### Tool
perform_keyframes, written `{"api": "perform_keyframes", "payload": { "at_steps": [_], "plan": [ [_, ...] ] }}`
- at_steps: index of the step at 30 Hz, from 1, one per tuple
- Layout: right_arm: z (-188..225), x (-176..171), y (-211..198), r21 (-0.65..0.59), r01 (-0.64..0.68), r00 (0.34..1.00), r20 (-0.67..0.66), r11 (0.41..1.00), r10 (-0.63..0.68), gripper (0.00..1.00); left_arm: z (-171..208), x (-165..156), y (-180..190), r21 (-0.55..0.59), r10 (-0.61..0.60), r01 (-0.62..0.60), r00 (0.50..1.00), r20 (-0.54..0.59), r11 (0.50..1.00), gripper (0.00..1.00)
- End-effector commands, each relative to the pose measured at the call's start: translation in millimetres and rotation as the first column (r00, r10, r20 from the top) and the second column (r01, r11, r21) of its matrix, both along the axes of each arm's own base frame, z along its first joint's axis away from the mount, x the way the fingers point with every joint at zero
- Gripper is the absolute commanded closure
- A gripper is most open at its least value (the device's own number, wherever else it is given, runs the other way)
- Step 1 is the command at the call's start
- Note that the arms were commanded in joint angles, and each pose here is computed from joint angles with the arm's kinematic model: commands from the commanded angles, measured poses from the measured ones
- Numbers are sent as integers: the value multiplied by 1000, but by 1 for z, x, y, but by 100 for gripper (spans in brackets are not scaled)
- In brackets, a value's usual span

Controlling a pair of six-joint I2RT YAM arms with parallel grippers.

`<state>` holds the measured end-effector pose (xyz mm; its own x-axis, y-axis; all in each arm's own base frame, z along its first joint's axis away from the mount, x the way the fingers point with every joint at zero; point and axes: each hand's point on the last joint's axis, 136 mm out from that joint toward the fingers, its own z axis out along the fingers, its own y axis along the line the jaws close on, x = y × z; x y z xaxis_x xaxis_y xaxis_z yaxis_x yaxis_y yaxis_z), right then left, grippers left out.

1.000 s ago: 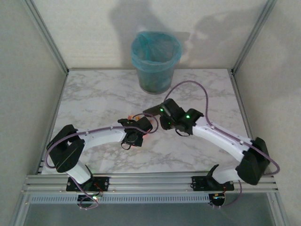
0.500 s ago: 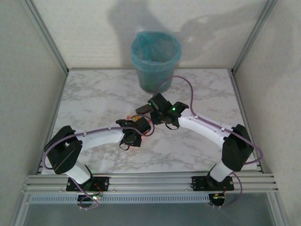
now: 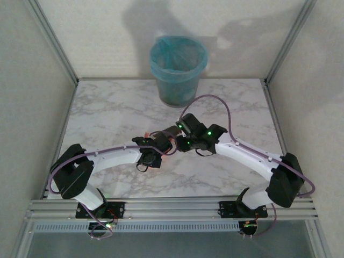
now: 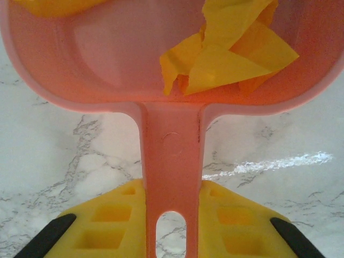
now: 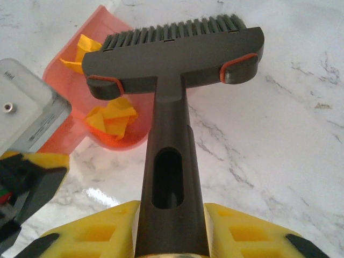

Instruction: Sweep away the paper scraps from the table

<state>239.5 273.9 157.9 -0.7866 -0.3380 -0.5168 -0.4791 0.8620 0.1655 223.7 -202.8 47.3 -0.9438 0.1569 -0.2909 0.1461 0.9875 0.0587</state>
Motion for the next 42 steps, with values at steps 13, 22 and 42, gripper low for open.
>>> {"api": "perform_keyframes", "payload": {
  "at_steps": [13, 22, 42],
  "plan": [
    [53, 13, -41, 66, 181, 959, 209, 981, -191, 100, 16, 12, 16, 41, 32, -37, 993, 118, 998, 100],
    [41, 25, -50, 105, 233, 938, 239, 967, -252, 100, 29, 24, 11, -16, 43, -41, 976, 214, 999, 100],
    [27, 41, -129, 350, 516, 754, 249, 782, -608, 100, 86, 31, -6, -144, 91, -52, 956, 278, 988, 100]
  ]
}}
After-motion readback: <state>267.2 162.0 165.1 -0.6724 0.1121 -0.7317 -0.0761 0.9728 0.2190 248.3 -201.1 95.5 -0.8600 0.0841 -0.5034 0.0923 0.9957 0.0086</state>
